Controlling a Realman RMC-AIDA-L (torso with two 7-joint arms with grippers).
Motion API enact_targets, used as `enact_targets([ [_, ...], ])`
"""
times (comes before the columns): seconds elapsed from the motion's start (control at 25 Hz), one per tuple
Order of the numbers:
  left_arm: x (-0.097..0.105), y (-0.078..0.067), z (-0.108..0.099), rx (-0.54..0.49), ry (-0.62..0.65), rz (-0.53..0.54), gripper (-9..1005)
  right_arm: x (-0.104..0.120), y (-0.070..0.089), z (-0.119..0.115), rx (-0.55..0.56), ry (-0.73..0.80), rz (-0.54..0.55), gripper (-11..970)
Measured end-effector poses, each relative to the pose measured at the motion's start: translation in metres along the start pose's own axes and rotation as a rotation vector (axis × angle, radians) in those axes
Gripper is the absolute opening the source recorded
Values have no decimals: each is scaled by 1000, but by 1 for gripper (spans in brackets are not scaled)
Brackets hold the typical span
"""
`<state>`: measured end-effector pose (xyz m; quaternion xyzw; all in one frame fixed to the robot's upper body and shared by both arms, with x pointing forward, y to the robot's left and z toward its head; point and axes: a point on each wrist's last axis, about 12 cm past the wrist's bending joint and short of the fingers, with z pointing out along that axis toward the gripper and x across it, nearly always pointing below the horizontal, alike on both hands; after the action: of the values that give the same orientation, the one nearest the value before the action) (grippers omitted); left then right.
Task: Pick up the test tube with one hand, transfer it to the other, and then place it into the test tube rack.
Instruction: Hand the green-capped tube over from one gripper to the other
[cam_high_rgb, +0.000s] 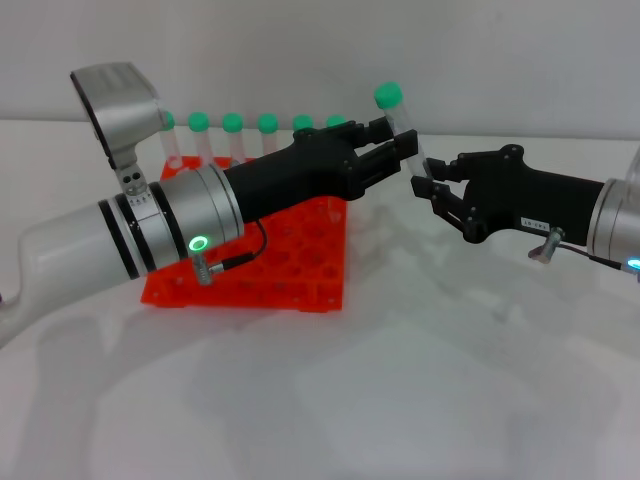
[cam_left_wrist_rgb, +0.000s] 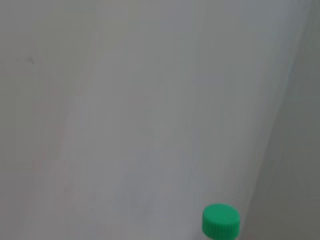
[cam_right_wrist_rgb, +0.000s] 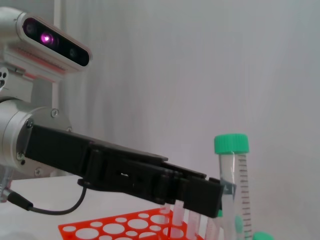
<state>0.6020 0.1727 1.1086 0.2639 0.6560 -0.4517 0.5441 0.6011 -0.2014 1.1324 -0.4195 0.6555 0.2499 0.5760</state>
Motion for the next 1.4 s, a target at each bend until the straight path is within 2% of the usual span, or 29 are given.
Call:
enact_targets([
  [0.64,-1,1,-1,-8,-11,-2,402,3,3,0,-12,4,-22,271],
  [0.88,-1,2,-3,-18,-23,-19,208,3,3,-1,-13,3,-18,276],
  [1.4,-2,3,-7,-28,-49,-24,203,8,6,-7,-22,-1,7,287],
])
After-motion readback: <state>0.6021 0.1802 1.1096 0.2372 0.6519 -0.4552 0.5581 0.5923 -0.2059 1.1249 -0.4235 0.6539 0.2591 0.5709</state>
